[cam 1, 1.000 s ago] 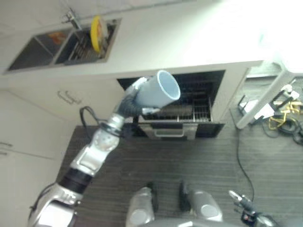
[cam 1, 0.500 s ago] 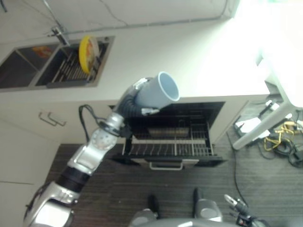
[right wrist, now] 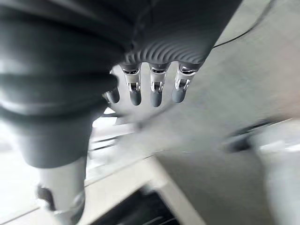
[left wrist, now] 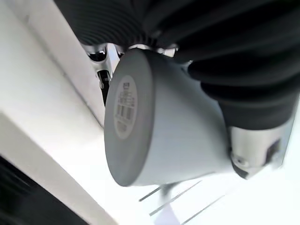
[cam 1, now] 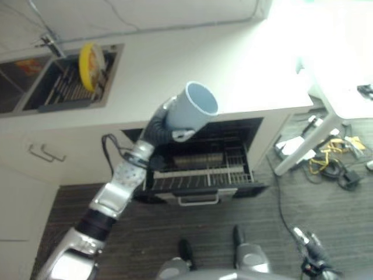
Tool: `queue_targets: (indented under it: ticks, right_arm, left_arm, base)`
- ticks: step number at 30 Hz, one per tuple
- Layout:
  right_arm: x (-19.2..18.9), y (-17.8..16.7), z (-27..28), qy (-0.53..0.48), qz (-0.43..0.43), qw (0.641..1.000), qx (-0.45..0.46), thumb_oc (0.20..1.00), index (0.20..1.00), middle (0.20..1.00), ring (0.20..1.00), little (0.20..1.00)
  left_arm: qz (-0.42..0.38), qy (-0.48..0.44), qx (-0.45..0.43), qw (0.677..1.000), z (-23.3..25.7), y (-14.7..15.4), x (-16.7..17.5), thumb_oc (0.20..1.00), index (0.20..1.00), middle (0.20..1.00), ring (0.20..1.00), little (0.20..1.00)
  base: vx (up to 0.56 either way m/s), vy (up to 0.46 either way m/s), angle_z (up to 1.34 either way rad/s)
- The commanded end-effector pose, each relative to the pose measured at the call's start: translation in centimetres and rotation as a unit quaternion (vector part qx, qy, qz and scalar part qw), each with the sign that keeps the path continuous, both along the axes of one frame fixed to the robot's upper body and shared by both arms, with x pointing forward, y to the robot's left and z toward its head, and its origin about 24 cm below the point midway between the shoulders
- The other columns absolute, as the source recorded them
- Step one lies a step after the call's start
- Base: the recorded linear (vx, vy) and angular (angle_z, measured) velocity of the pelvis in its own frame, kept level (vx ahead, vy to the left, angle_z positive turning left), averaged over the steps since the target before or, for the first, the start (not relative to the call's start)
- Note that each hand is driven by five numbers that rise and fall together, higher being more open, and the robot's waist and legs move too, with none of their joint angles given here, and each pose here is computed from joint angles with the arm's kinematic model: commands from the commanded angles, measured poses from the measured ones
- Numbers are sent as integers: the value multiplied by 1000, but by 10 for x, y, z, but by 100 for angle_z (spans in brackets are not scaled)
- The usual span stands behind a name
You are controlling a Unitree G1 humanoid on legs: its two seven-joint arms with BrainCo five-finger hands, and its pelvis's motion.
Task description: Place the dishes in the dishwasher.
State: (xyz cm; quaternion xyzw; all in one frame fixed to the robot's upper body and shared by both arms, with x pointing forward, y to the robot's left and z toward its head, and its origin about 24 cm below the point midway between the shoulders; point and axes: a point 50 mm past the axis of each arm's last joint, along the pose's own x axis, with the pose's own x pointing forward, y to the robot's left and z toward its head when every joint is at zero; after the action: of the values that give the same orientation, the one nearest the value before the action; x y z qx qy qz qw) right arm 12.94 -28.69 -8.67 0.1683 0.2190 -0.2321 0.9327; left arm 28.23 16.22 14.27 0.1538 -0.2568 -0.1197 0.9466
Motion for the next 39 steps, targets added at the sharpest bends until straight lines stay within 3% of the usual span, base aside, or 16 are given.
queue_targets:
  ticks: [1,4,6,14,23,28,39]
  right_arm:
    - [9,-25,36,-123,-64,989,-47,1000,1000,1000,1000,1000]
    - [31,-24,94,-276,-52,956,-84,1000,1000,1000,1000,1000]
    - [41,-16,119,-331,-25,937,-108,1000,1000,1000,1000,1000]
    - [67,25,201,-502,108,849,-128,1000,1000,1000,1000,1000]
    - [92,92,227,-545,303,778,-80,1000,1000,1000,1000,1000]
    - [109,114,228,-517,343,782,-57,1000,1000,1000,1000,1000]
    - [138,162,250,-521,415,743,-72,1000,1000,1000,1000,1000]
  left_arm:
    - [14,-56,-94,994,21,14,1,200,200,200,200,200]
    - [55,-58,-199,977,8,15,-2,200,200,200,200,200]
    - [79,-64,-224,969,4,14,-3,200,200,200,200,200]
    - [226,-177,-199,937,10,4,-11,200,200,200,200,200]
    - [312,-287,-118,898,9,-7,-23,200,200,200,200,200]
    - [325,-319,-76,887,4,-13,-24,200,200,200,200,200]
    - [247,-292,-5,924,-10,-36,-17,200,200,200,200,200]
  base:
    - [-49,-15,-46]
    - [-39,6,-66]
    - [-11,32,-75]
    - [-8,40,-30]
    - [-6,-22,12]
    - [57,-68,37]
    - [73,-63,40]
